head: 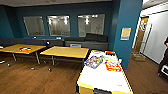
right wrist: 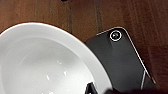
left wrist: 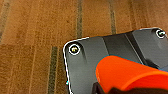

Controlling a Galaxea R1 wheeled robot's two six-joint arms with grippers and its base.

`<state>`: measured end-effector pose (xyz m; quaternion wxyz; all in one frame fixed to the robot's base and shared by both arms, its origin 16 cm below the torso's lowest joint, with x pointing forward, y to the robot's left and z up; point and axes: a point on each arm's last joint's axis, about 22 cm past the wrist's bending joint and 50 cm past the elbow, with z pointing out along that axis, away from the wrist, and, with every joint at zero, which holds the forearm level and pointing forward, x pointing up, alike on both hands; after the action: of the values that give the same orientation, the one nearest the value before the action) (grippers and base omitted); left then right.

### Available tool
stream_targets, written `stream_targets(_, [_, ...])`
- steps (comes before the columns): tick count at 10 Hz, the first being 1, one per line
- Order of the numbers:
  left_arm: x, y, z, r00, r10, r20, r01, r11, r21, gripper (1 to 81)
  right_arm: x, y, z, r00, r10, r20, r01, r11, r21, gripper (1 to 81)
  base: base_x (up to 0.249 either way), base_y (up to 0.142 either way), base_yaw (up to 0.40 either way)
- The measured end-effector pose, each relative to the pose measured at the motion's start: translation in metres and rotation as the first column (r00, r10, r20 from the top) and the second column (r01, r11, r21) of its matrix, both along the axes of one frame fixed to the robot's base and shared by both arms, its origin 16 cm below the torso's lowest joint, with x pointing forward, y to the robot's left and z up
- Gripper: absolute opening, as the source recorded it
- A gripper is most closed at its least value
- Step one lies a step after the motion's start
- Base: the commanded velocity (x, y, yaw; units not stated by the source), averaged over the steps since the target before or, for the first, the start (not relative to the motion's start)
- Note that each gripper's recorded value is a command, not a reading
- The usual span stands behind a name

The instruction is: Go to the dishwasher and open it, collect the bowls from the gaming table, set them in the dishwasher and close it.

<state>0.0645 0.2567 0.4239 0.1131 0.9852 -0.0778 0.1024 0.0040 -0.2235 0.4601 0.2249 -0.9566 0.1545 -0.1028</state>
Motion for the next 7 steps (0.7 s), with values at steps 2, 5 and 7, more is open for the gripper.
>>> stream_targets(2, [-0.043,-0.011,-0.003,0.9984,-0.004,-0.056,0.003,0.9999,-0.014,1.0,-0.051,0.012,-0.002,0.9964,0.024,-0.081,-0.023,1.000,0.017,1.0,0.000,0.000,-0.300])
stream_targets(5, [-0.030,-0.002,-0.002,0.9992,-0.010,-0.040,0.010,0.9999,-0.005,1.0,-0.005,0.006,0.000,1.0000,0.003,-0.001,-0.003,1.000,0.007,1.0,0.000,0.000,-0.374])
stream_targets(7, [-0.016,-0.005,-0.001,0.9998,-0.010,-0.018,0.010,0.9999,-0.011,1.0,-0.029,0.012,-0.002,0.9990,0.014,-0.042,-0.013,1.000,0.015,1.0,0.000,0.000,-0.384])
